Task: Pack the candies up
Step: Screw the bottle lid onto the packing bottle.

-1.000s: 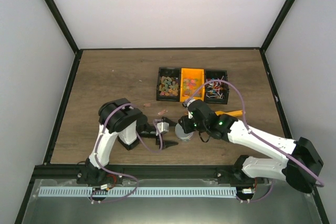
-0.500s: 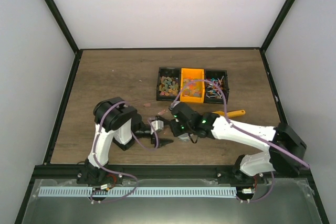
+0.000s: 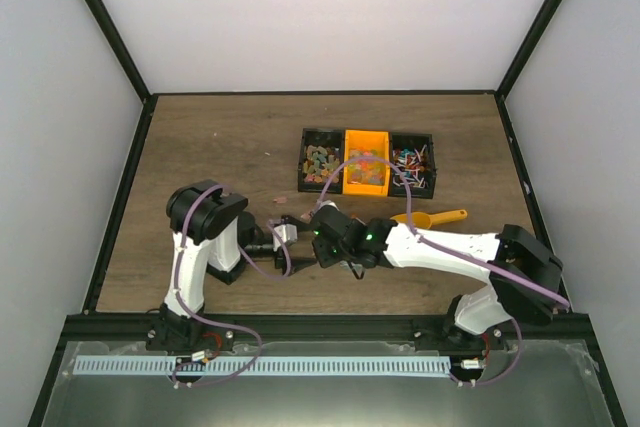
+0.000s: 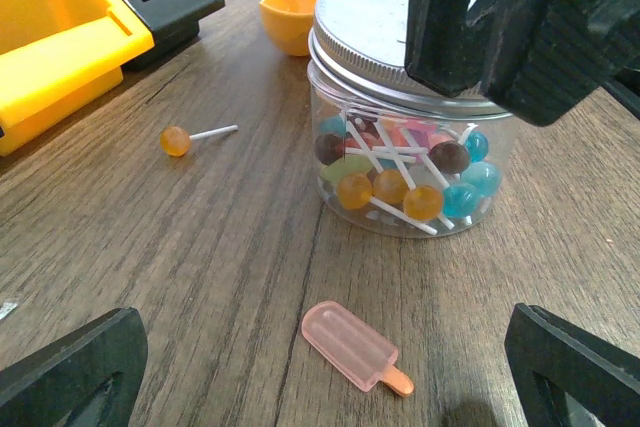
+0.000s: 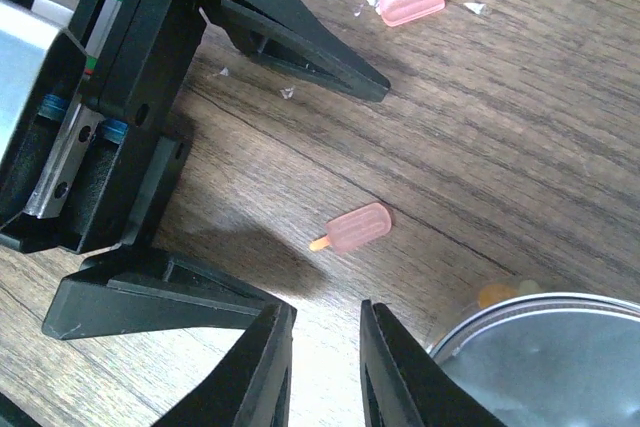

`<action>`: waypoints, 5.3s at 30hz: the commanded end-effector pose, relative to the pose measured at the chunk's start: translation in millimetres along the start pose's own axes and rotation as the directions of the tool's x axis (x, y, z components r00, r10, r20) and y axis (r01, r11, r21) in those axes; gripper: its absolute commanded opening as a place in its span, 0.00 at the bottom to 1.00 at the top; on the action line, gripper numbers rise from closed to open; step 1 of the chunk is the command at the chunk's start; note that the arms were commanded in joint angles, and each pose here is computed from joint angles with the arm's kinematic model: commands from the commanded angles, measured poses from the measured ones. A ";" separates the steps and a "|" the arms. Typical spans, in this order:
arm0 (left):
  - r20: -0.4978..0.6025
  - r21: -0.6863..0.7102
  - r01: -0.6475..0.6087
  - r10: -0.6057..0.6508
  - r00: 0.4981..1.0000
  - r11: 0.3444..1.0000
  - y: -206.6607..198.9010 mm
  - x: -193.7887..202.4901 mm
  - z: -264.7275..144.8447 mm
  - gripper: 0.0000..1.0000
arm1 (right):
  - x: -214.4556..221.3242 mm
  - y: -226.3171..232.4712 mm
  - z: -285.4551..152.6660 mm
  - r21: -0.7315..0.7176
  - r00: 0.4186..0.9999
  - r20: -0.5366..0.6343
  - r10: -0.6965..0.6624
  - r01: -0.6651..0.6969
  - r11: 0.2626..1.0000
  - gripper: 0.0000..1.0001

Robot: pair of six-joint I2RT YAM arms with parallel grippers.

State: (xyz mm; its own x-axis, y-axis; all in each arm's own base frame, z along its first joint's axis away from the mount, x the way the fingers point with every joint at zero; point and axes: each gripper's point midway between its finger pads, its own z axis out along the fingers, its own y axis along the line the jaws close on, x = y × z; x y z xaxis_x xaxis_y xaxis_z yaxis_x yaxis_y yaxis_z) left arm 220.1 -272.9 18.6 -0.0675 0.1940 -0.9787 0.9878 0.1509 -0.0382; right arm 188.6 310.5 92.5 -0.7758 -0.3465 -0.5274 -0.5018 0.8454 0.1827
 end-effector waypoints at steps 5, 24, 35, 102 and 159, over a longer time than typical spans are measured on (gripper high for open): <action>-0.011 -0.104 0.206 -0.208 0.978 0.973 0.8 28.2 -17.9 1.00 | 11.9 12.6 6.8 -0.004 0.999 -0.038 -0.020 0.020 1.000 0.22; -0.001 -0.102 0.218 -0.219 0.976 0.971 3.4 26.3 -17.3 1.00 | 21.1 -16.2 1.0 0.148 0.999 -0.038 0.022 -0.016 0.989 0.25; -0.001 -0.096 0.220 -0.221 0.975 0.971 2.9 26.8 -17.0 1.00 | -16.1 -3.4 -50.1 -0.076 0.981 0.174 0.086 -0.074 0.994 0.24; 0.013 -0.143 0.197 -0.197 0.980 0.970 8.2 18.1 -1.8 1.00 | 24.6 -62.7 -33.1 -0.032 1.000 -0.012 0.016 -0.016 0.999 0.97; -0.022 -0.206 0.349 -0.361 0.932 0.914 -48.7 27.8 49.6 1.00 | -24.9 -123.5 -35.7 -0.104 0.873 0.326 0.363 -0.348 0.932 0.01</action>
State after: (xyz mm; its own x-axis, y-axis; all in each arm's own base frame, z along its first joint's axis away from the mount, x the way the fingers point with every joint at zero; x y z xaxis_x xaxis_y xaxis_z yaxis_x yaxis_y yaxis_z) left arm 202.9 -331.8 9.9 -0.1448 0.2477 -0.9580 0.9140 0.4043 -0.0336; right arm 245.7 196.5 111.4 -0.7488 0.1278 -0.6504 -0.2219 0.8763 0.4277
